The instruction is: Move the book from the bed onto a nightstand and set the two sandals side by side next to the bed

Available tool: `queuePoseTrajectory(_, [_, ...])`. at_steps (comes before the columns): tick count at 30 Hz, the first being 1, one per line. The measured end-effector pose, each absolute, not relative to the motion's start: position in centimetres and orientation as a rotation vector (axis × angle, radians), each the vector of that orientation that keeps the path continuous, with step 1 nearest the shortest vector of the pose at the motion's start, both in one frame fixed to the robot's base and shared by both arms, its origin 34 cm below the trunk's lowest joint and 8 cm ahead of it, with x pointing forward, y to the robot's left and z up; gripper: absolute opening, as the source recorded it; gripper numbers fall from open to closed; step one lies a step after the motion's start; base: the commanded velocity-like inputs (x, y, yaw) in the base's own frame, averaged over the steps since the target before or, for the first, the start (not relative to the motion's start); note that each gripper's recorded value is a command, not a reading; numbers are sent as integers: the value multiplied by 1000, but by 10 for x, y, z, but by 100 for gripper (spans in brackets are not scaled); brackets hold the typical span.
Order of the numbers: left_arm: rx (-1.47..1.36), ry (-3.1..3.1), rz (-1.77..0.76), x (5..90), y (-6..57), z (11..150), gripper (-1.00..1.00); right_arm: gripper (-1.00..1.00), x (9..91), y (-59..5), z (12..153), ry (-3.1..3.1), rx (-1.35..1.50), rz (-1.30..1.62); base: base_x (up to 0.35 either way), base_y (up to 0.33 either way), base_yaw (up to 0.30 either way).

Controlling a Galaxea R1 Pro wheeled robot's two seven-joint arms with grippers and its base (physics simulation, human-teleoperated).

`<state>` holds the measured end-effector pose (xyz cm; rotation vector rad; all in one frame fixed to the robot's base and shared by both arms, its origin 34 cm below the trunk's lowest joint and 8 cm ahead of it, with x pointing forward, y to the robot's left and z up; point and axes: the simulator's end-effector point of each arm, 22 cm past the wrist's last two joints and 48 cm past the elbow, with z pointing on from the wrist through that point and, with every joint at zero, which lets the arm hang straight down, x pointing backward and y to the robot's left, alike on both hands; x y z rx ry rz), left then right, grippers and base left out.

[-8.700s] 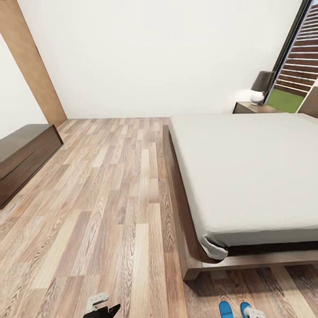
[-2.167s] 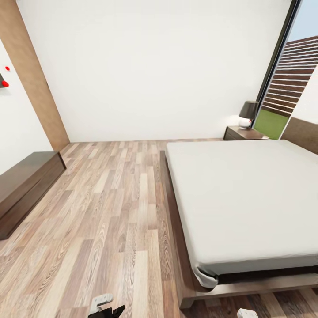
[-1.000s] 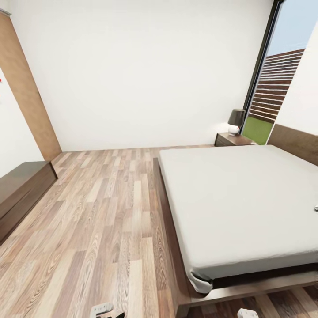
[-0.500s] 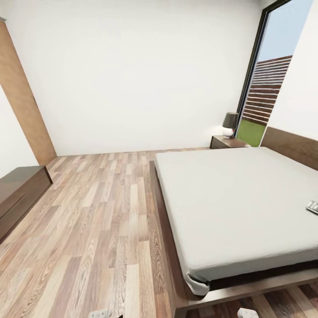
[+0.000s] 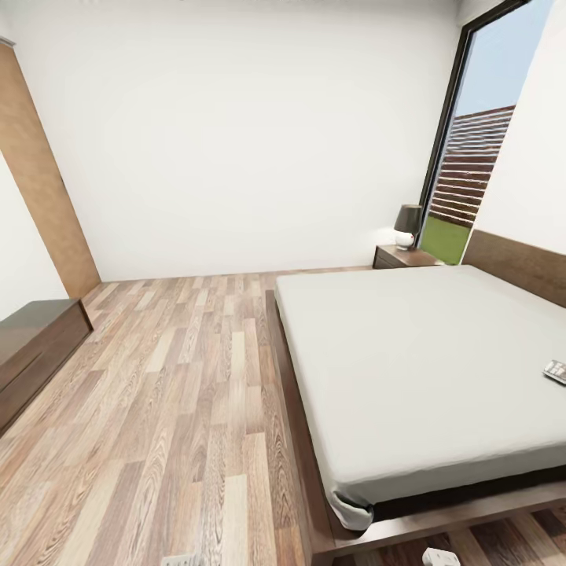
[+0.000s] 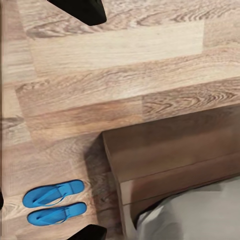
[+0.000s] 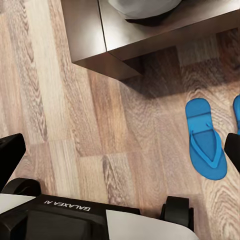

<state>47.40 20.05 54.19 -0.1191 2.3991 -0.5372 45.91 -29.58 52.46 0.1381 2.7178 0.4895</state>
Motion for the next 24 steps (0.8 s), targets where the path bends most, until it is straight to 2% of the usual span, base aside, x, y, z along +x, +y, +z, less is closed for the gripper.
queuePoseTrajectory(11, [-125, 2405, -535, 472, 201, 541, 100, 100, 459, -295, 524, 2719, 136, 490, 0, 0, -15])
queuePoseTrajectory(24, [-121, 2389, -533, 477, 201, 546, 100, 100, 464, -296, 530, 2703, 132, 488, 0, 0, -145])
